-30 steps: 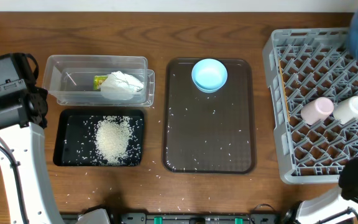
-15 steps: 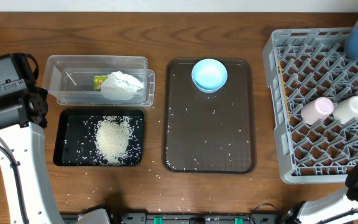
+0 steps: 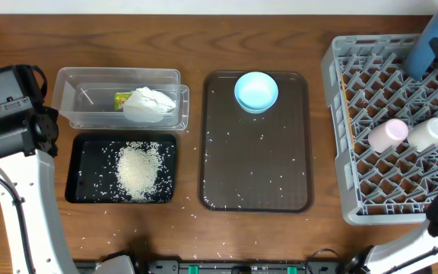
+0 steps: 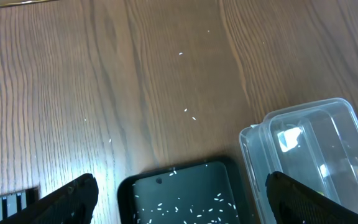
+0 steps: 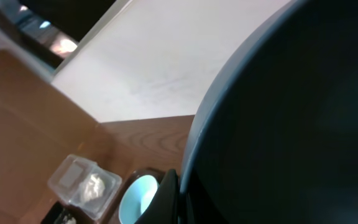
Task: Sort waste into correct bins and load items into the dishwasher rack
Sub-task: 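Lower the blue plate upright into the rack and open the gripper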
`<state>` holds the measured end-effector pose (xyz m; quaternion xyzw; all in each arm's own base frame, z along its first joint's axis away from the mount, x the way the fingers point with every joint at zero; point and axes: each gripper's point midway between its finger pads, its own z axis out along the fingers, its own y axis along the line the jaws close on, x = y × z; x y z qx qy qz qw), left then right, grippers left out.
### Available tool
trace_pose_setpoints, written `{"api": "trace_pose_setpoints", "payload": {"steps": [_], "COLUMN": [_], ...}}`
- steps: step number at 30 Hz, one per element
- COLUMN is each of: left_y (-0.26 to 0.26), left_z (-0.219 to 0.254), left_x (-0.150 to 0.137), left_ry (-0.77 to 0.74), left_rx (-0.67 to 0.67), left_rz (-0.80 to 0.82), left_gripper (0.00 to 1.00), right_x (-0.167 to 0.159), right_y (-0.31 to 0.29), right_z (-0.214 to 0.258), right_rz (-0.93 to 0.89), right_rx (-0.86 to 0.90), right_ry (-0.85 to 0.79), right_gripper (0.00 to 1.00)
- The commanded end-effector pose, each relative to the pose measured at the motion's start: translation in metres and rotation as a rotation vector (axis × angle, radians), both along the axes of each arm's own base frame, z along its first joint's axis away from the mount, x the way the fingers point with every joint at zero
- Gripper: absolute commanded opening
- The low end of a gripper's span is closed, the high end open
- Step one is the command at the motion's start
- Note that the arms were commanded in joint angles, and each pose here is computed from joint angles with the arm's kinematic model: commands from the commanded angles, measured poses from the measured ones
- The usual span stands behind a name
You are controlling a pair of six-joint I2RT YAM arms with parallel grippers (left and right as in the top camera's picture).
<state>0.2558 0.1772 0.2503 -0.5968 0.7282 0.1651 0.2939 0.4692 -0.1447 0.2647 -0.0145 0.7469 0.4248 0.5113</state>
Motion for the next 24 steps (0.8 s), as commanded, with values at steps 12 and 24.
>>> {"api": "trace_pose_setpoints", "payload": {"steps": [12,24], "left_y": [0.002,0.002], "left_z": [0.001,0.001], "left_x": [-0.001,-0.001], "left_ry": [0.003,0.003], "left_rx": [0.006,0.006], "left_rz": [0.009,0.009], "left_gripper": [0.89,0.89], "right_x": [0.003,-0.015], "right_y": [-0.028,-0.073], "right_z": [-0.027,-0.004], "right_rz": [-0.04,-0.207], "right_rx": [0.183,0.225], "right_ry": [0.132,0.163], "right_gripper": [0.07,0.59]}}
